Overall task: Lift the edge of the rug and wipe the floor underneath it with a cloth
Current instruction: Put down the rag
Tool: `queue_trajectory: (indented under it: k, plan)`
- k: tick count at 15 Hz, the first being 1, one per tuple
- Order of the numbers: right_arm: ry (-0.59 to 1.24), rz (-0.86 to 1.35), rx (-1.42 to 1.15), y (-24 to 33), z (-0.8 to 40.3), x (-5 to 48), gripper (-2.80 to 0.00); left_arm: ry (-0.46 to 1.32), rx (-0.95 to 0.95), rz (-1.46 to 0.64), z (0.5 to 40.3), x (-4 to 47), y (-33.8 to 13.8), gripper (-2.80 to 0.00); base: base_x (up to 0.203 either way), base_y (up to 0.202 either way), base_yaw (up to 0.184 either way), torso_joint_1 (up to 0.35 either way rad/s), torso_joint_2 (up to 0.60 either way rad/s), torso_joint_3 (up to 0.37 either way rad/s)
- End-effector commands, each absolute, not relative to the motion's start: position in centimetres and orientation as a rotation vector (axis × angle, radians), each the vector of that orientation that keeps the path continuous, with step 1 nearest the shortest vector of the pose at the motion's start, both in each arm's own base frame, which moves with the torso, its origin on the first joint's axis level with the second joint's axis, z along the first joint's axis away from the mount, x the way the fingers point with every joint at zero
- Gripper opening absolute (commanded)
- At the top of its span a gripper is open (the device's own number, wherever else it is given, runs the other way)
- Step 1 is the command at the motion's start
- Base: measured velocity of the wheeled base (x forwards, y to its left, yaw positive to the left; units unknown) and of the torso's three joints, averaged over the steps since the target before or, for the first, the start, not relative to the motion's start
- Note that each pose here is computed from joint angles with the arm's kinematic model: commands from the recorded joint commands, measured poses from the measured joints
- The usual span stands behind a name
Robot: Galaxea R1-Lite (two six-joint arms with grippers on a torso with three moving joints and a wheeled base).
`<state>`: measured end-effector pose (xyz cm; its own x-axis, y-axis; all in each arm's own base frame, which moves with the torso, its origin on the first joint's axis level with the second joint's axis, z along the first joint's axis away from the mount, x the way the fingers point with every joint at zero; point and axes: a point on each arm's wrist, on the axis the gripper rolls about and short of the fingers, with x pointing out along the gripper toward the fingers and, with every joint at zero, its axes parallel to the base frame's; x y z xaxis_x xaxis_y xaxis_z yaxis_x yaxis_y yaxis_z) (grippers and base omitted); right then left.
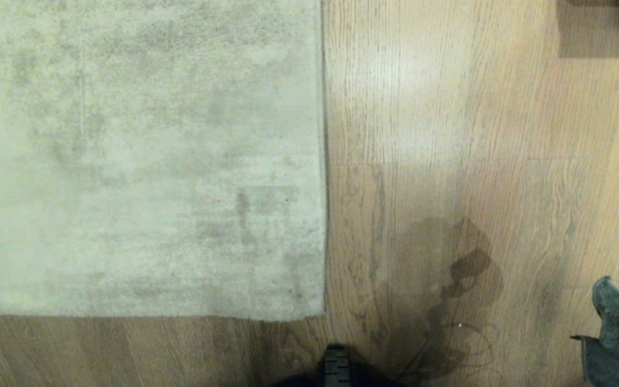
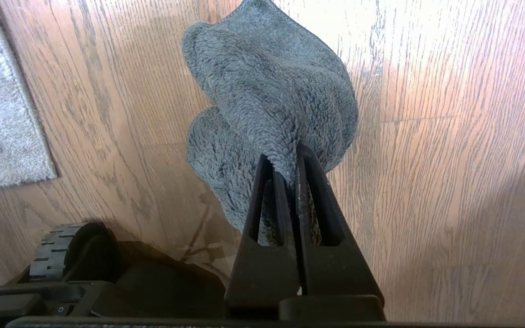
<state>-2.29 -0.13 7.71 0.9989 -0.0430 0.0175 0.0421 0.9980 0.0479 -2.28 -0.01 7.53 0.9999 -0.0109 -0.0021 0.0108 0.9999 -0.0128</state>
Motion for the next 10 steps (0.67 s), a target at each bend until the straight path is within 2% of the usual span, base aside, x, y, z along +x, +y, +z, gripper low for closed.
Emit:
queue_trajectory:
  k: [1,8,10]
  plan:
    - [-0.018,-0.043,0.048,-0.13,7.72,-2.28,-2.80,0.002,-0.012,-0.011,7.53,-2.28,-0.01,-2.80,0.000,0.000,0.000,0.000,0.00,0.000]
    - [-0.018,-0.043,0.048,-0.13,7.72,-2.28,-2.80,0.003,-0.014,-0.009,7.54,-2.27,-0.01,-2.80,0.000,0.000,0.000,0.000,0.00,0.000]
    - [-0.018,-0.043,0.048,-0.13,7.72,-2.28,-2.80,0.002,-0.014,-0.010,7.55,-2.27,-0.01,-2.80,0.003,-0.121,0.011,0.003,0.00,0.002]
